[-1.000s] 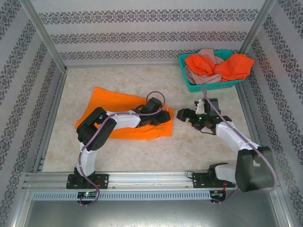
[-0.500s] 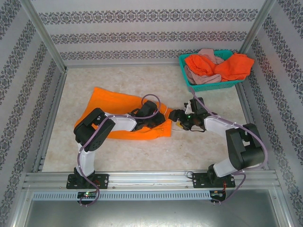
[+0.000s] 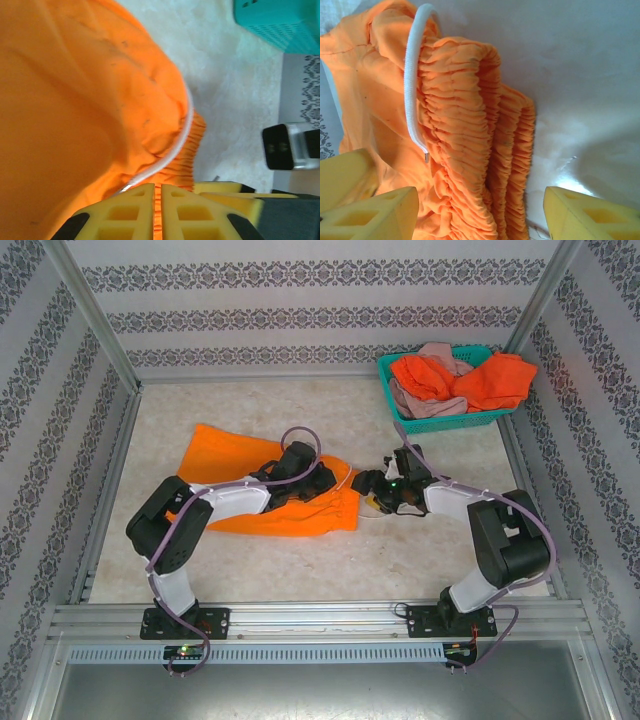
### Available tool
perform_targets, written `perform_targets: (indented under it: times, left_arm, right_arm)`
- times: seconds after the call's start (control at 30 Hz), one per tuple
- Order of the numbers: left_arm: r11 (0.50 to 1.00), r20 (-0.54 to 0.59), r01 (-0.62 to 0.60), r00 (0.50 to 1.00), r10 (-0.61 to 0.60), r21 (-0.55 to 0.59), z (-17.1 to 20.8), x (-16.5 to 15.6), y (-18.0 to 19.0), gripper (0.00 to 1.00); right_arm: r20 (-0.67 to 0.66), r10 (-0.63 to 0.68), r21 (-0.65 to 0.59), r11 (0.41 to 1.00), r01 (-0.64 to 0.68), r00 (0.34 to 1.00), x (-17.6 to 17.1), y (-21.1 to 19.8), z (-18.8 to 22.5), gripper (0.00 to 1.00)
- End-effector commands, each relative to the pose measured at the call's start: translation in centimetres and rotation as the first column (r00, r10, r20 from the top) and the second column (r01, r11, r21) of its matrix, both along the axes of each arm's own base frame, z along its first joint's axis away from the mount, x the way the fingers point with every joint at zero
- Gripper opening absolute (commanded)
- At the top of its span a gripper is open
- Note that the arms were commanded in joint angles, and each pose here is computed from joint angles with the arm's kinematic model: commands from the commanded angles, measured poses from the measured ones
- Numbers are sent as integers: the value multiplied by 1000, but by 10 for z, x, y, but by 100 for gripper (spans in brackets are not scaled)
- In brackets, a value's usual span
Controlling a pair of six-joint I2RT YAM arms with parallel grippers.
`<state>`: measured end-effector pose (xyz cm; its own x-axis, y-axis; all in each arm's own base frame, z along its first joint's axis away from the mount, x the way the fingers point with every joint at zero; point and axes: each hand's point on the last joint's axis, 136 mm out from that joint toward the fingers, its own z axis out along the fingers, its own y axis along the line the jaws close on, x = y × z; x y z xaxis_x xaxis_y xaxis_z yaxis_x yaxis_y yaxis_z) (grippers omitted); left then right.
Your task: Fold and stack the shorts
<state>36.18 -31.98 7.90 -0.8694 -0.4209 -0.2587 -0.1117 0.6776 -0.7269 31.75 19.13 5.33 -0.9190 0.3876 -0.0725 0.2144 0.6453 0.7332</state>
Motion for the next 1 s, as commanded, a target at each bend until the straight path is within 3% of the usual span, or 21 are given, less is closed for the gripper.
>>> perform_targets:
  times: [0.0, 0.3, 0.83, 0.97]
  left_arm:
    - [996, -95, 4, 995, 5, 90, -48, -12, 16, 10]
    - [993, -154, 3, 988, 15, 117, -87, -27, 26, 5]
    - [987, -170, -4, 985, 31, 161, -93, -36, 36, 4]
    - [986, -161, -13, 986, 40, 168, -91, -36, 39, 4]
  right_arm:
    - [20, -6, 8, 1000, 6, 1000, 10, 7, 3, 67]
    - [13, -11, -25, 1000, 11, 1000, 11, 11, -8, 67]
    - [-32, 2, -29, 1000, -3, 999, 15, 39, -34, 74]
    - [-8, -3, -94, 996, 2, 1000, 14, 26, -31, 74]
